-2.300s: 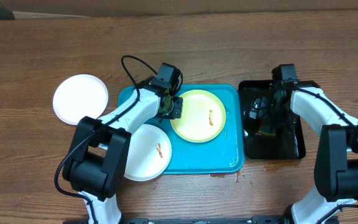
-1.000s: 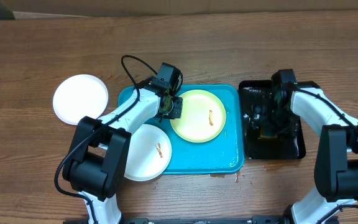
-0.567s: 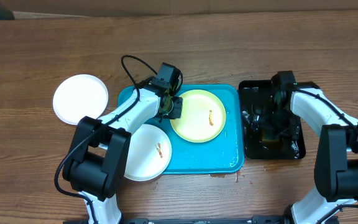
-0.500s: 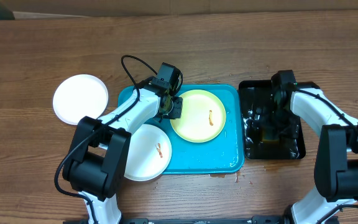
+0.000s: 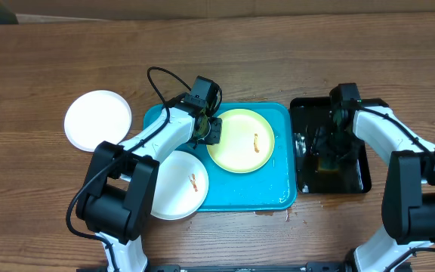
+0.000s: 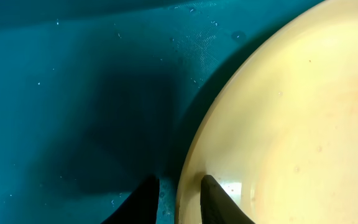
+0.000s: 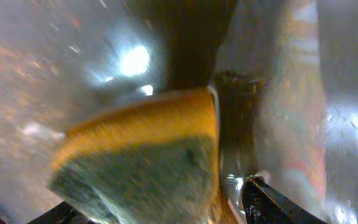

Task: Clean dirty plates on tray and stack at the side
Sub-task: 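Dip and rub the held sponge in the water, right gripper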

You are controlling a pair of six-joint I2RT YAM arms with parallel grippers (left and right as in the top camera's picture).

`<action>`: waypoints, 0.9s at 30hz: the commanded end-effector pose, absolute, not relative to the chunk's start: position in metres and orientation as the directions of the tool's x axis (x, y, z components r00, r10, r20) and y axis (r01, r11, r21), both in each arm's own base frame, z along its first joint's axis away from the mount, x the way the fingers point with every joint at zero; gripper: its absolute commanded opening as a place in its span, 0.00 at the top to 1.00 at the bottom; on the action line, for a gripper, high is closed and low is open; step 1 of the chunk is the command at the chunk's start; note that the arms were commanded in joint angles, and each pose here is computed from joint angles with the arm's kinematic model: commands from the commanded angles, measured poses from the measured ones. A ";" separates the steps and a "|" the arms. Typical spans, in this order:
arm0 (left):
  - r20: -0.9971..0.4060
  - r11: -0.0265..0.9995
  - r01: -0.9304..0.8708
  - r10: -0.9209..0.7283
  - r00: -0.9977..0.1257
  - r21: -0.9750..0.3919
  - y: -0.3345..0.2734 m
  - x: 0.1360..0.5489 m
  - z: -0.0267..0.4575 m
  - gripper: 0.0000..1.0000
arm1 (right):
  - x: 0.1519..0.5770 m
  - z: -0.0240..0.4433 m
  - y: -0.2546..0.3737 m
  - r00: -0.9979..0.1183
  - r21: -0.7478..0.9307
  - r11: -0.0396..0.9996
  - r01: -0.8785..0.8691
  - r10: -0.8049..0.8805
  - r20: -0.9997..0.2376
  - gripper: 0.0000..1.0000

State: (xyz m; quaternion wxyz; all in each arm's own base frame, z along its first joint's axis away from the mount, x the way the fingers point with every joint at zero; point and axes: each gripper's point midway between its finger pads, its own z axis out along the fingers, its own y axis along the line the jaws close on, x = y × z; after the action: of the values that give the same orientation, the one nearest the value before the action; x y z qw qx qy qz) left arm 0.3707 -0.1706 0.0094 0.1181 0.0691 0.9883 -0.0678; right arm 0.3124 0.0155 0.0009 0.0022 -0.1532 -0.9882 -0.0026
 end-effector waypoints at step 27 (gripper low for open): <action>-0.230 0.982 0.155 0.128 -0.965 -0.106 -0.169 0.370 0.003 0.71 | 0.328 0.005 0.016 -0.973 0.017 0.973 0.231 0.232 -0.016 0.45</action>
State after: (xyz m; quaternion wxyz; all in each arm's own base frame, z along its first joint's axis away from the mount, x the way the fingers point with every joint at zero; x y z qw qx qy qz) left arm 0.3707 -0.1706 0.0094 0.1181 0.0691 0.9883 -0.0678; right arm 0.3206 0.0172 0.0023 -0.0040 -0.1288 -0.9916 -0.0071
